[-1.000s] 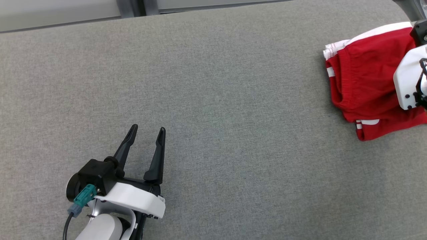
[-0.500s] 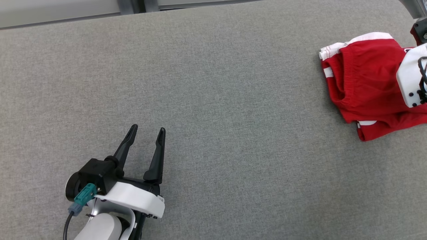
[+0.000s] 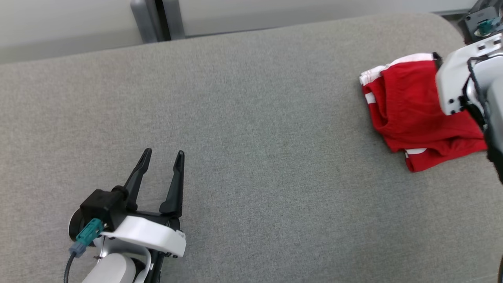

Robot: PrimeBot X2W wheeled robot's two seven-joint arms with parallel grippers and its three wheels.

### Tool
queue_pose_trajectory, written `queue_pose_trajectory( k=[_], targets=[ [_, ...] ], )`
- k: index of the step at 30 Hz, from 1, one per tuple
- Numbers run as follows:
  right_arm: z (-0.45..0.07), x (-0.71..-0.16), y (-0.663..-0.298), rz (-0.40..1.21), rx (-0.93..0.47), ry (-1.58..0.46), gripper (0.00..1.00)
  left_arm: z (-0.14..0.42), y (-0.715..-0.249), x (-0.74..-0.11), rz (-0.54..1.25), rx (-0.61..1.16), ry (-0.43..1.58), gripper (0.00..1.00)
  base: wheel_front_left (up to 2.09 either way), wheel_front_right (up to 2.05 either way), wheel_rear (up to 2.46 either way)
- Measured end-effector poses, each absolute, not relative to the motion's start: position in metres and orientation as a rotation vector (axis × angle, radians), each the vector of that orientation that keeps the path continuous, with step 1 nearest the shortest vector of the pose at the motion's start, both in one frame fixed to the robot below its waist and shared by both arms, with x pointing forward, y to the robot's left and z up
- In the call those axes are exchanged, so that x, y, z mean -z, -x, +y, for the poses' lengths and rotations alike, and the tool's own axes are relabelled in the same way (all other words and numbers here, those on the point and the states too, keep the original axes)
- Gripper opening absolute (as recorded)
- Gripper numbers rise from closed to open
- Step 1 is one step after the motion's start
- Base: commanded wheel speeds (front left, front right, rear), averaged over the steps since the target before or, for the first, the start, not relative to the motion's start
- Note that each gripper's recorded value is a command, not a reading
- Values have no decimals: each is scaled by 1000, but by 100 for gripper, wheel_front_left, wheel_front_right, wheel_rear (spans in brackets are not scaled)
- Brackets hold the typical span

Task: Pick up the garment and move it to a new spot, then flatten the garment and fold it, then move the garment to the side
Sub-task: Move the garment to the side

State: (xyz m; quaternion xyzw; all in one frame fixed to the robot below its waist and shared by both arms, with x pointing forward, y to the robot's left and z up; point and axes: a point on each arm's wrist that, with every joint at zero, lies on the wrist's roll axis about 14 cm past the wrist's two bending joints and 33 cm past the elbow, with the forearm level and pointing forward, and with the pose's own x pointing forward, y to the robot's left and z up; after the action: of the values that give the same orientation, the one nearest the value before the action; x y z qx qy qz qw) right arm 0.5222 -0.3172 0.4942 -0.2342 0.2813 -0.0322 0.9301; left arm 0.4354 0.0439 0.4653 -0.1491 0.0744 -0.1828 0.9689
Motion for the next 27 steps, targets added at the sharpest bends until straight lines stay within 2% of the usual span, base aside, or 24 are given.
queue_pose_trajectory(
  k=[16,27],
  targets=[
    [-219,-552,-500,143,-91,181,100,102,-396,-504,48,217,347,100,0,0,0],
    [-159,-539,-470,25,-184,-7,100,155,-367,-508,15,57,325,100,0,0,0]
  ],
)
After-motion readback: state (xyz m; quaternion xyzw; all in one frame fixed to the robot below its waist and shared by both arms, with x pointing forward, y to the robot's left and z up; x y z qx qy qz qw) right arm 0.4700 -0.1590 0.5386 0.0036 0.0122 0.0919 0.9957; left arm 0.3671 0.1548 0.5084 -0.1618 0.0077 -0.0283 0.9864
